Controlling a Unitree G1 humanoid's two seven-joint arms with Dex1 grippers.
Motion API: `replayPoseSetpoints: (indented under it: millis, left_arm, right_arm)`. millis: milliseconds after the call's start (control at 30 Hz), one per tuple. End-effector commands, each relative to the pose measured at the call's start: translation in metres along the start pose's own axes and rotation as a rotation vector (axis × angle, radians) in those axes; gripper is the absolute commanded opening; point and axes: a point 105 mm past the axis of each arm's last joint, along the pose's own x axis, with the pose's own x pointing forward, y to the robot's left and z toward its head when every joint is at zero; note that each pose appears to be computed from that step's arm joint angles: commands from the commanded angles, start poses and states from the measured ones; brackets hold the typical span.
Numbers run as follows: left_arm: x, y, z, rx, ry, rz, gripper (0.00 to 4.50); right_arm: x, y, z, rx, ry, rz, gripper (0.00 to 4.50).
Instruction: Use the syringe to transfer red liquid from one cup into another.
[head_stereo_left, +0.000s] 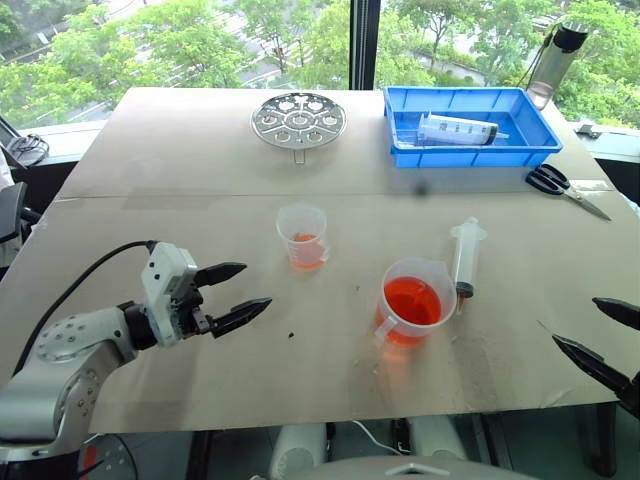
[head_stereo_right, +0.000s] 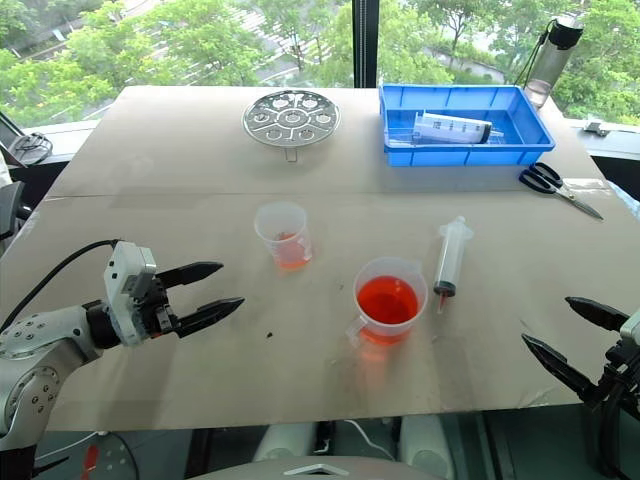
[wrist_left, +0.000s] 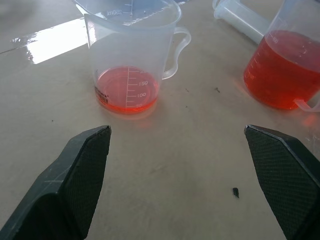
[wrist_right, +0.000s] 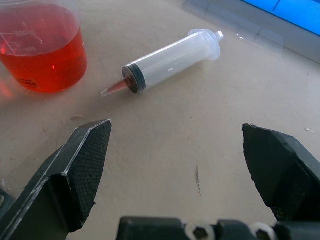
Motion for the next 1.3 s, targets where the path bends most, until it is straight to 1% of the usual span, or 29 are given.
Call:
replayPoseSetpoints:
  millis: [33, 100, 167, 267, 400, 433, 500, 600, 700, 833, 967, 1133, 1300]
  left_arm:
    - [0.005, -0.003, 0.012, 0.01, -0.059, -0.02, 4.38]
    - [0.011, -0.006, 0.027, 0.002, -0.116, -0.061, 4.38]
    - [0.014, -0.008, 0.033, 0.011, -0.135, -0.084, 4.38]
    - [0.018, -0.016, 0.044, 0.041, -0.154, -0.155, 4.38]
    - [0.02, -0.032, 0.047, 0.098, -0.129, -0.273, 4.38]
    - [0.021, -0.036, 0.048, 0.113, -0.125, -0.299, 4.38]
    - [0.023, -0.042, 0.052, 0.142, -0.123, -0.344, 4.38]
    - [0.026, -0.043, 0.056, 0.161, -0.128, -0.362, 4.38]
    - [0.027, -0.044, 0.061, 0.174, -0.136, -0.372, 4.38]
    - [0.026, -0.049, 0.067, 0.177, -0.146, -0.393, 4.38]
    - [0.024, -0.053, 0.068, 0.179, -0.15, -0.397, 4.38]
    - [0.024, -0.056, 0.068, 0.179, -0.152, -0.393, 4.38]
    - [0.025, -0.059, 0.066, 0.171, -0.156, -0.377, 4.38]
  right_arm:
    - [0.008, -0.009, 0.008, -0.052, -0.036, -0.067, 4.5]
    - [0.021, -0.023, 0.018, -0.129, -0.022, -0.201, 4.5]
    - [0.026, -0.028, 0.02, -0.14, 0.024, -0.27, 4.5]
    - [0.045, -0.026, 0.025, -0.011, 0.064, -0.201, 4.5]
    - [0.073, -0.028, 0.053, 0.149, 0.015, -0.178, 4.5]
    - [0.081, -0.028, 0.058, 0.203, 0.024, -0.17, 4.5]
    - [0.105, -0.035, 0.064, 0.324, 0.087, -0.188, 4.5]
    - [0.128, -0.037, 0.07, 0.393, 0.129, -0.183, 4.5]
    - [0.149, -0.039, 0.071, 0.513, 0.176, -0.154, 4.5]
    - [0.172, -0.029, 0.076, 0.582, 0.265, -0.092, 4.5]
    - [0.18, -0.021, 0.076, 0.604, 0.347, -0.059, 4.5]
    - [0.18, -0.022, 0.06, 0.61, 0.481, -0.07, 4.5]
    - [0.185, -0.023, 0.053, 0.623, 0.557, -0.08, 4.5]
